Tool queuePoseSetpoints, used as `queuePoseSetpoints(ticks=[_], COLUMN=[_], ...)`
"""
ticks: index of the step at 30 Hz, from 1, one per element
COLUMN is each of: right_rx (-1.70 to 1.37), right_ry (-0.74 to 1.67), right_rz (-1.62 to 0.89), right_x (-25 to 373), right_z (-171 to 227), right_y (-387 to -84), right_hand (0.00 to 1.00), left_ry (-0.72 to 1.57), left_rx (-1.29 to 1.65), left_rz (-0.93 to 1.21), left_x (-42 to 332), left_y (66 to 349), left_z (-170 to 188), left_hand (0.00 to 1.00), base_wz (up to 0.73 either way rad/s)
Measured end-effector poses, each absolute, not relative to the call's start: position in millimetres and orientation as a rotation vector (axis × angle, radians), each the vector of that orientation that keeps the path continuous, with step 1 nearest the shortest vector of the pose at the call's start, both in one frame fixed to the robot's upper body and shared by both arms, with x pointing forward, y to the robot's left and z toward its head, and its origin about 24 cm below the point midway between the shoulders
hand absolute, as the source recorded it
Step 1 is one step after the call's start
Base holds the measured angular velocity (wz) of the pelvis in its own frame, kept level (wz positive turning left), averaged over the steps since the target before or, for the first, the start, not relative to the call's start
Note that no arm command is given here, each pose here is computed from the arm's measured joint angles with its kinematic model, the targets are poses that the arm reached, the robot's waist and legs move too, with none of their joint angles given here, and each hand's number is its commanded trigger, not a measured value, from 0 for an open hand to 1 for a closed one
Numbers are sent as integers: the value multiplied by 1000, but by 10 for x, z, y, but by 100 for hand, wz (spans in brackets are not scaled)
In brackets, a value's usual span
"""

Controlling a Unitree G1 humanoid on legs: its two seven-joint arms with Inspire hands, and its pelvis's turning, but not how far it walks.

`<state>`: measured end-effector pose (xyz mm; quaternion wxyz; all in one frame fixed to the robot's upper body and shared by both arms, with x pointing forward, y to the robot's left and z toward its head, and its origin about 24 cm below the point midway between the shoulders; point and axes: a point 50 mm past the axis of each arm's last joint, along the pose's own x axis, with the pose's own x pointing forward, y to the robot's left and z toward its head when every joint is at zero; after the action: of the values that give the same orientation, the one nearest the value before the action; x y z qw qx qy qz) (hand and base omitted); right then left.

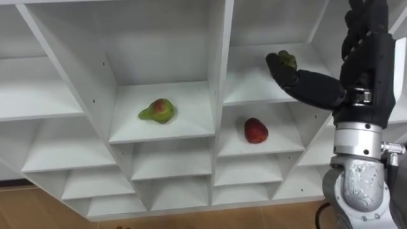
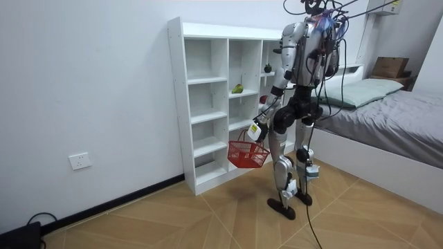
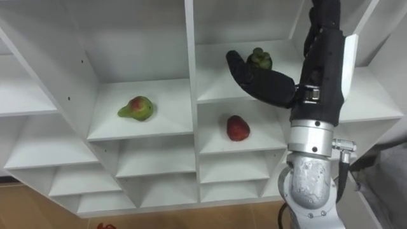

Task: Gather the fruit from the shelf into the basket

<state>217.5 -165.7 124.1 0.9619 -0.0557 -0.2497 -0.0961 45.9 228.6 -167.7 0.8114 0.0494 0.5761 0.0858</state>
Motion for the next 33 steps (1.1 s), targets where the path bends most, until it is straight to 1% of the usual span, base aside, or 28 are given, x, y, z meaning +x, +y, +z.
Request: queuePoseSetpoints(ticks=[10,19,26,28,30,32,33], right_rx=[-96,-56,0,-6,-14,-17,-19], right_ry=[-520,-506,-470,-450,-370,-229,-209], right_rz=[-165,-149,-118,-118,-108,-79,-71], right_x=[2157,2160,2189,2206,2242,2276,2279], right_z=[1242,1228,1129,1057,923,699,670], right_y=[-1584,-1586,-1609,-1630,-1652,-1634,-1626], right_hand=[0,0,0,0,0,0,0], left_ry=[1245,1242,1233,1233,1228,1212,1211], left_rx=[130,144,164,163,162,157,154], left_rz=[160,165,175,177,179,174,172], left_x=[456,463,488,488,502,539,542], left_y=[2271,2273,2306,2308,2310,2291,2284], left_z=[-1686,-1685,-1673,-1672,-1669,-1665,-1665], left_hand=[100,100,100,100,100,100,100], base_wz=[-1,0,0,7,11,10,9])
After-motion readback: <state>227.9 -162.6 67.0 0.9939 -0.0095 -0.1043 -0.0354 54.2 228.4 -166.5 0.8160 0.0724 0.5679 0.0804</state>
